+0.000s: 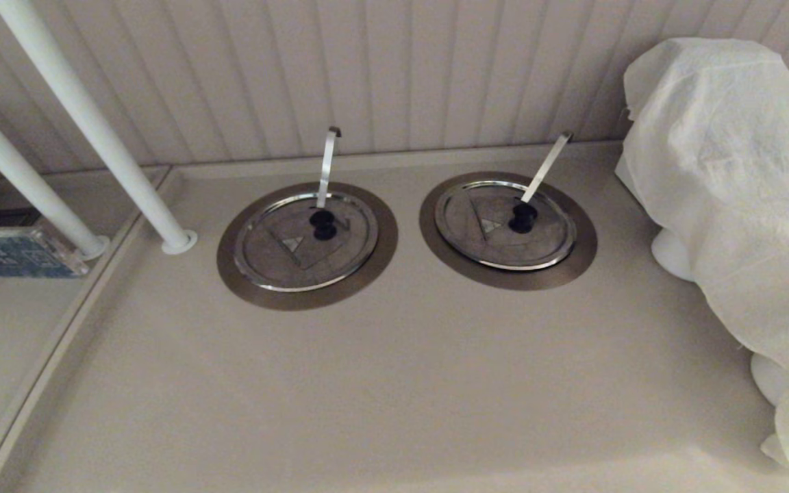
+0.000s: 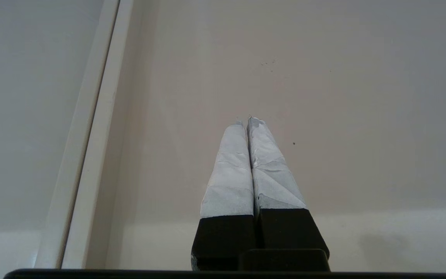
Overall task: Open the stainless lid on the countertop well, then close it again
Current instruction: Open the lid
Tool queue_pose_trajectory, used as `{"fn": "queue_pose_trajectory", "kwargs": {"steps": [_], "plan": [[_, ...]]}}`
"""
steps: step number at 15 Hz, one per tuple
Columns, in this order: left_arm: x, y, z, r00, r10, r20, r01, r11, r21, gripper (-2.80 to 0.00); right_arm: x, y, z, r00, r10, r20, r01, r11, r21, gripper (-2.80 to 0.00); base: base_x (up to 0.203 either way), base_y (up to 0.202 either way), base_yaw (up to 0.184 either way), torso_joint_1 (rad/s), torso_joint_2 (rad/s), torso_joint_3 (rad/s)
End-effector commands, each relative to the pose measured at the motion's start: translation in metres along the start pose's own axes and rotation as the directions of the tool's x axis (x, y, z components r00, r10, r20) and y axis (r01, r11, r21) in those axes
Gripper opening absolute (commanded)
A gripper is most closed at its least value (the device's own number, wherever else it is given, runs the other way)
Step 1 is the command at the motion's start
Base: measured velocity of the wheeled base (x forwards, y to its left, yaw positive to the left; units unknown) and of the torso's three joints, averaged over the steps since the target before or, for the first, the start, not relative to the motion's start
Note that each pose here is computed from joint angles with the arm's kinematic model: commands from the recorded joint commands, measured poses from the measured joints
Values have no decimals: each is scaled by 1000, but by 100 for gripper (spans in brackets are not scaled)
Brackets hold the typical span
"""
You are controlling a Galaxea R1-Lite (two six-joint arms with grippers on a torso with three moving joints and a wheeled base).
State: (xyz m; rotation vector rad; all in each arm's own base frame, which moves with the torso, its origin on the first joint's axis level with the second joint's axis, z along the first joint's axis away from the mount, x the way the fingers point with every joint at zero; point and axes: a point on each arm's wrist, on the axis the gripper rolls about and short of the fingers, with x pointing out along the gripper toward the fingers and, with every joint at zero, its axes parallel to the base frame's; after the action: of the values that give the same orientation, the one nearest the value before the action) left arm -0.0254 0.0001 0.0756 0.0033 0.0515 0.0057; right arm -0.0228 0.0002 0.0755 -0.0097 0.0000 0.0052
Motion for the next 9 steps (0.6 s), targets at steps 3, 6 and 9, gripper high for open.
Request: {"fn": "queue_pose_trajectory", "kwargs": {"steps": [3, 6, 9], "plan": [[0, 0, 0, 1000, 0, 0, 0, 1000, 0, -280, 0, 0, 1, 1000, -11, 4, 11, 1000, 4, -280, 0, 0, 0, 0, 0, 0], [0, 0, 0, 1000, 0, -1, 0, 1000, 0, -280, -9, 0, 38, 996, -6, 94, 6, 1000, -1, -280, 0, 0, 0, 0, 0, 0], [0, 0, 0, 1000, 0, -1, 0, 1000, 0, -280, 5, -1, 86, 999, 13, 33, -14, 1000, 7, -280, 0, 0, 0, 0, 0, 0]]}}
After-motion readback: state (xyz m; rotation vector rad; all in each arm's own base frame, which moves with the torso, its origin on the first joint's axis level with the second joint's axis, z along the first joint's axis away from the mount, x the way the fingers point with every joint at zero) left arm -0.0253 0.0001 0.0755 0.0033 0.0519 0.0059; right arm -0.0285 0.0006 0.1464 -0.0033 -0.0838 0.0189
